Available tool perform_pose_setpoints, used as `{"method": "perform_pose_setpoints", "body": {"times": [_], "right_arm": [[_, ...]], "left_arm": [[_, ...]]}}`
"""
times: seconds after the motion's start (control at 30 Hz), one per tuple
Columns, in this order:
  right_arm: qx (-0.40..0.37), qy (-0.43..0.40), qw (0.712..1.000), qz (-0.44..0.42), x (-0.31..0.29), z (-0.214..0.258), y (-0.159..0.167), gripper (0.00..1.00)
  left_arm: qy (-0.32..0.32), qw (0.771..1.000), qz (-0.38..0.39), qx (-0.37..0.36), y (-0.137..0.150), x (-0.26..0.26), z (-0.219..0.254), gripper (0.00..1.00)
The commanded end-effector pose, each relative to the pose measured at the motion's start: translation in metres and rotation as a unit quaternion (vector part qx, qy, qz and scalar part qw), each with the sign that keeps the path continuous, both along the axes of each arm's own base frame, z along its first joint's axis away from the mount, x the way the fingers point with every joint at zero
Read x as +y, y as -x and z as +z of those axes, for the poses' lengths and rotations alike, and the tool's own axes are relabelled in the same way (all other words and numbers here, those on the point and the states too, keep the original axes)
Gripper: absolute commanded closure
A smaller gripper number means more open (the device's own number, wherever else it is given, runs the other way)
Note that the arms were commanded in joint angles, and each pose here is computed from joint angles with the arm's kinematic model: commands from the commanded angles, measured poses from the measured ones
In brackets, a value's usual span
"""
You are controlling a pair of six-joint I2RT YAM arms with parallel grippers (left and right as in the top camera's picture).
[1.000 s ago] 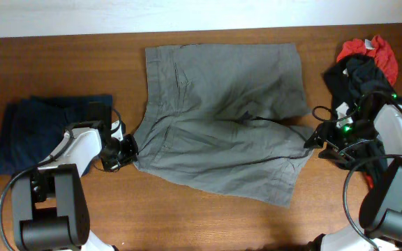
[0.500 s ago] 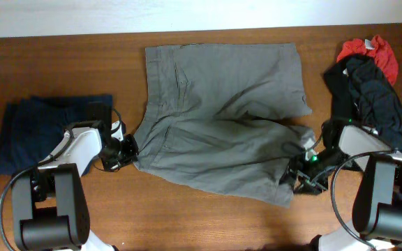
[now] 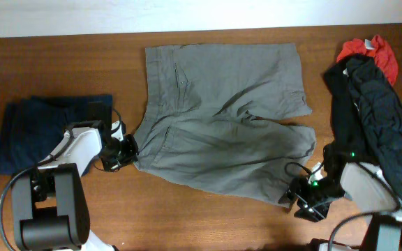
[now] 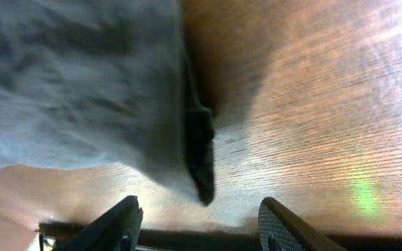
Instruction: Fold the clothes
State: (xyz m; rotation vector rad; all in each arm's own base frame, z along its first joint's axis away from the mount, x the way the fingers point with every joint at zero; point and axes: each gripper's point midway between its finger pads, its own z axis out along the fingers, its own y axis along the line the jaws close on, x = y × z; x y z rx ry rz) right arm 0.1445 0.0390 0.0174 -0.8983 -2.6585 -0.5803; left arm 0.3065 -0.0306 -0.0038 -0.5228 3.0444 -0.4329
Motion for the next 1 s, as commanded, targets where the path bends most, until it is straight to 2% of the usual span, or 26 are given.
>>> {"method": "perform_pose_setpoints", "body": {"times": [0.0, 0.17, 0.23, 0.3, 0.4, 0.57, 0.6, 0.67, 0.73, 0.97], "right_arm": [[0.004, 0.019, 0.999, -0.042, -0.002, -0.005, 0.004, 0.41], [-0.032, 0.024, 0.997, -0.059, -0.004, -0.012, -0.012, 0.42], [-0.040, 0.027, 0.997, -0.065, -0.006, -0.012, -0.017, 0.46], [-0.048, 0.030, 0.996, -0.073, -0.007, -0.013, -0.023, 0.52], [-0.049, 0.032, 0.994, -0.089, -0.008, -0.013, -0.026, 0.70], [-0.022, 0.015, 0.995, -0.096, -0.001, -0.010, -0.016, 0.81], [-0.018, 0.014, 0.995, -0.092, 0.000, -0.010, -0.013, 0.79], [-0.016, 0.012, 0.997, -0.080, 0.001, -0.009, -0.010, 0.59], [-0.010, 0.010, 0.997, -0.072, 0.002, -0.008, -0.005, 0.50], [0.007, -0.002, 0.998, -0.056, 0.006, -0.005, 0.007, 0.45]], "left_arm": [[-0.002, 1.000, 0.001, 0.029, 0.011, 0.000, -0.013, 0.96], [-0.002, 1.000, 0.000, 0.029, 0.011, 0.000, -0.013, 0.95], [-0.002, 1.000, 0.000, 0.029, 0.011, 0.000, -0.013, 0.96], [-0.002, 1.000, 0.000, 0.029, 0.011, 0.000, -0.013, 0.95], [-0.002, 1.000, 0.000, 0.029, 0.011, 0.000, -0.013, 0.95], [-0.002, 1.000, 0.000, 0.029, 0.011, 0.000, -0.013, 0.94], [-0.002, 1.000, 0.000, 0.029, 0.011, 0.000, -0.013, 0.94], [-0.002, 1.000, 0.000, 0.029, 0.011, 0.000, -0.013, 0.94], [-0.002, 1.000, 0.000, 0.029, 0.011, 0.000, -0.013, 0.94], [-0.002, 1.000, 0.000, 0.029, 0.011, 0.000, -0.013, 0.91]]}}
